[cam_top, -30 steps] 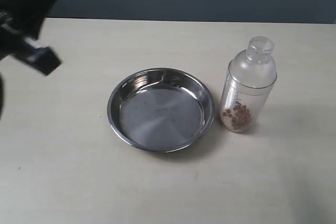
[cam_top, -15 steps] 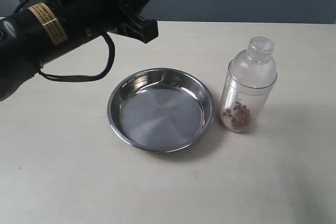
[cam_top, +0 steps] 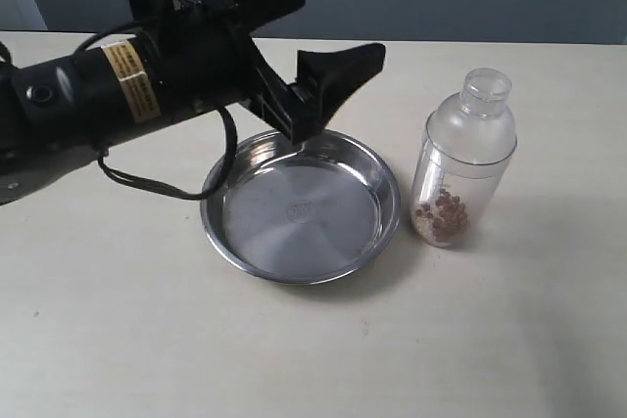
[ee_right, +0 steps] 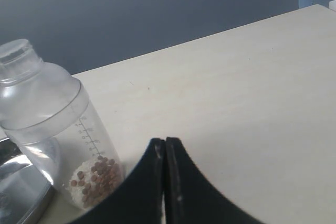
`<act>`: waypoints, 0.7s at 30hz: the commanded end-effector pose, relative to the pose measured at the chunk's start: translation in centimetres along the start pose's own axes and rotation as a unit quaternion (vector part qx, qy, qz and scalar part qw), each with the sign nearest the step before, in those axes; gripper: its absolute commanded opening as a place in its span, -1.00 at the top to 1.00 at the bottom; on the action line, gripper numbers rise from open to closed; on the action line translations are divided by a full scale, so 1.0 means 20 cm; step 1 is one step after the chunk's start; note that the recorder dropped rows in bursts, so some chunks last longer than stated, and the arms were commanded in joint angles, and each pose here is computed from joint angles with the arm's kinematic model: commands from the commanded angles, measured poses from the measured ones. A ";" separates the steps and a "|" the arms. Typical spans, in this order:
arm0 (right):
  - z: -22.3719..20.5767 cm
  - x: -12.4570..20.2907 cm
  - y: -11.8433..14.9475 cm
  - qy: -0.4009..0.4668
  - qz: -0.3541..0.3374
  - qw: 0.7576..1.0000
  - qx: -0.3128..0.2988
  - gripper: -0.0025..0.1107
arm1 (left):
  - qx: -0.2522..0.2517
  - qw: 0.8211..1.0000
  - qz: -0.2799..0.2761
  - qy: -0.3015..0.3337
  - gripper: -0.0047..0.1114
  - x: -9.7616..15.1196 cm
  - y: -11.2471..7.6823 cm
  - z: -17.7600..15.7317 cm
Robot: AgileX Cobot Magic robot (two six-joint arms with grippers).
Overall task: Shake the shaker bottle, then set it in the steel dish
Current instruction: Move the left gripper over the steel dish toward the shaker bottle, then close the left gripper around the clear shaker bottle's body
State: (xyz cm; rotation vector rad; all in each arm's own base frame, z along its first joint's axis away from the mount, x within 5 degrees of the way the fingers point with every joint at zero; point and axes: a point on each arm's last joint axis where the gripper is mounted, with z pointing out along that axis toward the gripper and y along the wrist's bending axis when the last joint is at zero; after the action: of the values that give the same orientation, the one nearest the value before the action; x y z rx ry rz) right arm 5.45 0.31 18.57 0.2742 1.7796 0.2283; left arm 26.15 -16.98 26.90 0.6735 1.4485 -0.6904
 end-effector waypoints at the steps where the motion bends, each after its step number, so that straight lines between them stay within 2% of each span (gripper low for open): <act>1: 0.00 0.00 0.00 -0.006 -0.003 1.000 -0.001 0.97 | 0.071 0.996 -0.019 -0.045 -0.90 0.07 -0.04 0.06; 7: 0.00 0.00 0.00 -0.006 -0.003 1.000 -0.001 0.97 | 0.098 0.990 -0.087 -0.059 -0.90 0.28 -0.02 0.14; 10: 0.00 0.00 0.00 -0.006 -0.003 1.000 -0.001 0.97 | 0.093 0.990 -0.100 -0.046 -0.90 0.37 0.00 0.18; 14: 0.00 0.00 0.00 -0.006 -0.003 1.000 -0.001 0.97 | 0.108 0.988 -0.099 -0.043 -0.90 0.41 -0.01 0.28; 21: 0.00 0.00 0.00 -0.006 -0.003 1.000 -0.001 0.97 | 0.143 0.983 -0.091 -0.064 -0.90 0.39 -0.04 0.42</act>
State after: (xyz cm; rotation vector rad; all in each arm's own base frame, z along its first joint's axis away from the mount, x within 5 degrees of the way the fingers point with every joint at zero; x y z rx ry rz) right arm 5.45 0.31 18.57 0.2742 1.7796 0.2283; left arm 30.76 -23.17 19.08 0.6970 1.3426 -1.0395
